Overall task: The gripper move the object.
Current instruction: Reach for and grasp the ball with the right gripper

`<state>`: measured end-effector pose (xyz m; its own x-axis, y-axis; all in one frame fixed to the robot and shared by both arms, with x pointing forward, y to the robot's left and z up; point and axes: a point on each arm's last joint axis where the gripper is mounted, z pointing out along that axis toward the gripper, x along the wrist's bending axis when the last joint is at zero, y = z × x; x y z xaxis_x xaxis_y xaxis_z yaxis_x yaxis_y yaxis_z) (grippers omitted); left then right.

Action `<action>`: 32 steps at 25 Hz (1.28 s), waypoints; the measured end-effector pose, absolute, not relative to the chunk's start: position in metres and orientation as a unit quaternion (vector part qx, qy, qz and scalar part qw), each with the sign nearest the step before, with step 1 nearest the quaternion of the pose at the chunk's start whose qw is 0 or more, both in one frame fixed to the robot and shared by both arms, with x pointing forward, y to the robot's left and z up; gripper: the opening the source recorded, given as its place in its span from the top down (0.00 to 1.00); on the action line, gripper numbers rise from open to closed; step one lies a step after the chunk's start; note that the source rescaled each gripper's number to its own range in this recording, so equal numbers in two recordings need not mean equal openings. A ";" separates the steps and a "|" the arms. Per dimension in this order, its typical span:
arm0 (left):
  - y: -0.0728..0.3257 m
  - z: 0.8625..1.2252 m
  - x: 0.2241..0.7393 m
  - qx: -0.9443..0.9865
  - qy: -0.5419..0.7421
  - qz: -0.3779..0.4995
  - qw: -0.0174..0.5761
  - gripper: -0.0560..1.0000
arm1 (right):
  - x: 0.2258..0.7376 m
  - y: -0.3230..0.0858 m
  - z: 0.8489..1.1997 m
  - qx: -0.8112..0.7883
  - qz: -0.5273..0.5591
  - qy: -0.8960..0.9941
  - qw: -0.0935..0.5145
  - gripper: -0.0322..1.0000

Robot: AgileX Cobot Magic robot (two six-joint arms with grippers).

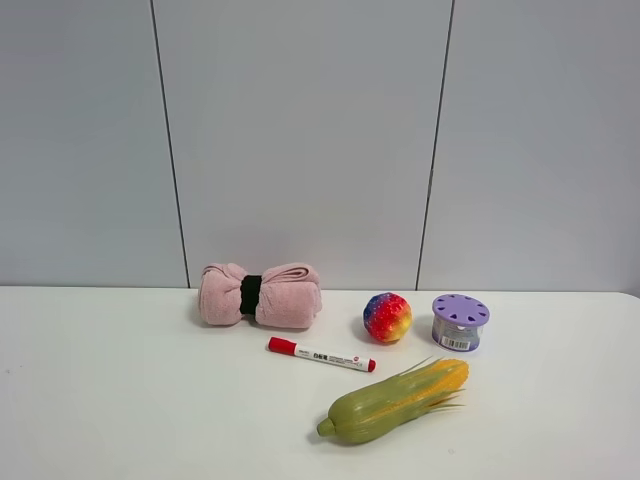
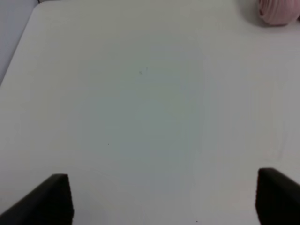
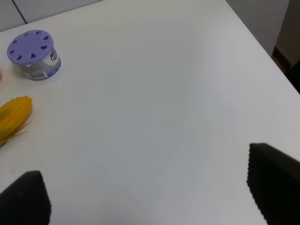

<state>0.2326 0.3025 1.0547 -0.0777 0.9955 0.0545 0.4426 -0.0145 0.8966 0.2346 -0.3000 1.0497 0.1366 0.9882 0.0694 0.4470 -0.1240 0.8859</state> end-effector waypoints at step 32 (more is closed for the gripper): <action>0.302 1.055 0.233 0.587 0.613 0.404 0.342 0.00 | 0.235 -0.300 1.050 0.655 0.364 0.548 0.372 0.02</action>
<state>0.2326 0.3025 1.0547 -0.0777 0.9955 0.0545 0.4426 -0.0145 0.8966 0.2346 -0.3001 1.0497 0.1355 0.9883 0.0694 0.4472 -0.1235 0.8859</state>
